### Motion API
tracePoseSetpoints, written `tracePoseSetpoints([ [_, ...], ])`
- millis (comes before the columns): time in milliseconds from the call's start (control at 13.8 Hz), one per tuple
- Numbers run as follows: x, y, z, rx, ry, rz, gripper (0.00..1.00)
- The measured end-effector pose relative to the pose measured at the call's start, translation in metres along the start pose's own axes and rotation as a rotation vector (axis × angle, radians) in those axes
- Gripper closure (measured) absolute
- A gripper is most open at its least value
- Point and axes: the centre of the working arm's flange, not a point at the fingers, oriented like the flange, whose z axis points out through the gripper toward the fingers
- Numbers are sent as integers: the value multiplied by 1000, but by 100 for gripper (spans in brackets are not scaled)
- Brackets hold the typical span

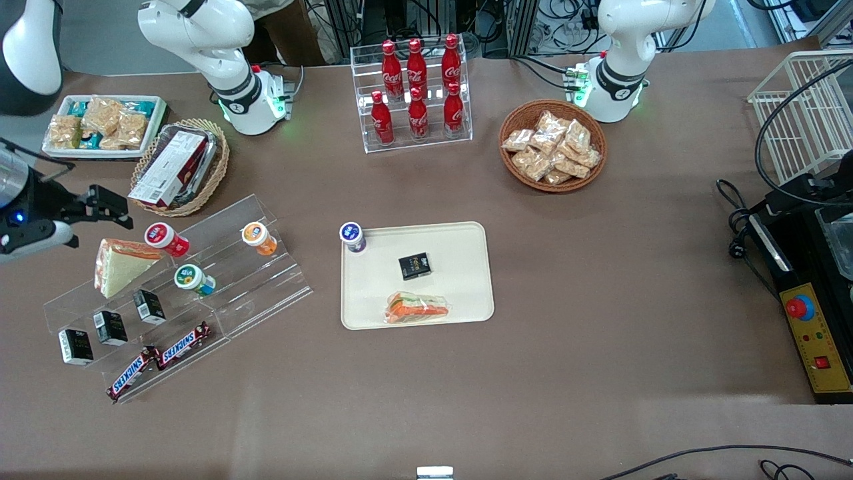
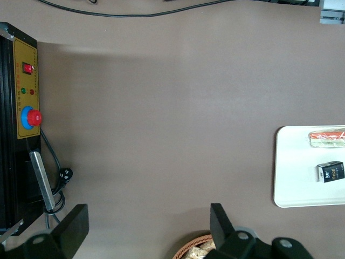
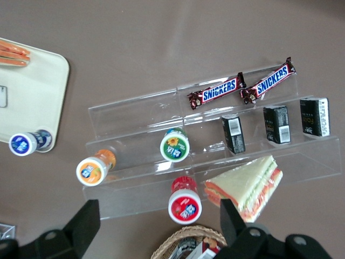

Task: Place green gum on tray
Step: 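Move the right gripper over the acrylic rack toward the green-lidded gum jar, then lower the right gripper and grasp the green-lidded gum jar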

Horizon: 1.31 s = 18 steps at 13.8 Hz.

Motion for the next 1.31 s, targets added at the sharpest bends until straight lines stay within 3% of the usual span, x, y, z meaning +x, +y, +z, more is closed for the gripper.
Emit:
tracePoseSetpoints([
  [582,0,5,109,1,-8,-77,1],
  [800,1,6,148,-12,19,-89,1],
  [1309,-2,6,236,-19,16,-148,1],
])
